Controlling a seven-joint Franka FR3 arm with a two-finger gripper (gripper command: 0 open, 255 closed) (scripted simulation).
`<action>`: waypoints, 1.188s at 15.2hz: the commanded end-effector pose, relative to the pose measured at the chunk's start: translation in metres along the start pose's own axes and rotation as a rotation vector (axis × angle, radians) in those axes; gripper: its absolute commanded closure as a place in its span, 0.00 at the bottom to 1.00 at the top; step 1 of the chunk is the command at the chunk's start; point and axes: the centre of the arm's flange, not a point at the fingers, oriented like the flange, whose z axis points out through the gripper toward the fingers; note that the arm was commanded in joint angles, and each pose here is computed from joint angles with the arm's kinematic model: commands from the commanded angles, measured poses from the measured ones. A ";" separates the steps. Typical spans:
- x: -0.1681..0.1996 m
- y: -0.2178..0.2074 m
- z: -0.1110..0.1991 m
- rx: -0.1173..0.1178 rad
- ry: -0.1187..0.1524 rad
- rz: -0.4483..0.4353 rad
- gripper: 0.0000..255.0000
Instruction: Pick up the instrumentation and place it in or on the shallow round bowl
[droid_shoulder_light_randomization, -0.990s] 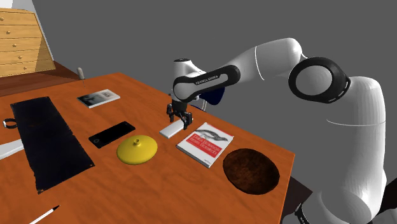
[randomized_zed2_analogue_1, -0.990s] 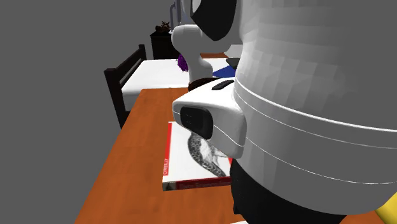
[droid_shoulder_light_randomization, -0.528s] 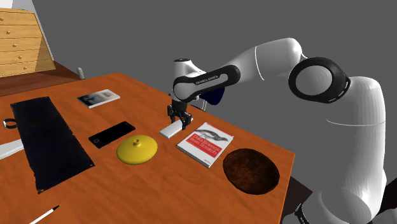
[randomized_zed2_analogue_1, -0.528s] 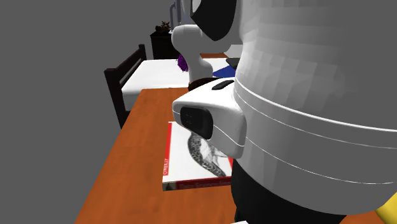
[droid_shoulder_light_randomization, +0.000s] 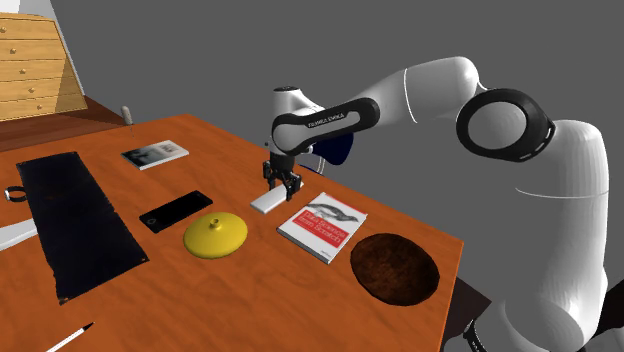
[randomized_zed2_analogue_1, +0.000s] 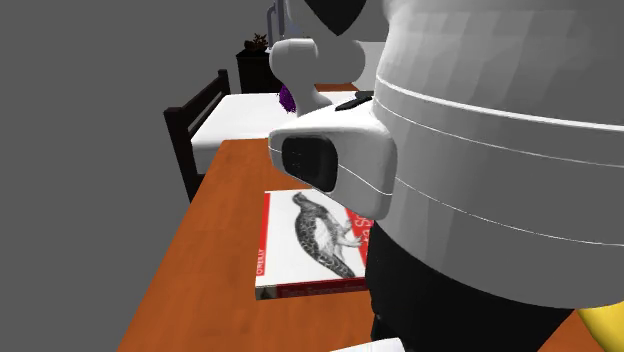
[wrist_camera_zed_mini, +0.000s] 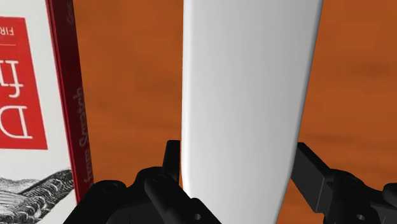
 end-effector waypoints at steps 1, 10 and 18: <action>0.000 0.001 -0.012 0.000 0.000 0.000 1.00; 0.000 0.001 -0.059 0.000 0.000 0.000 1.00; -0.001 0.002 -0.101 0.000 0.000 0.000 1.00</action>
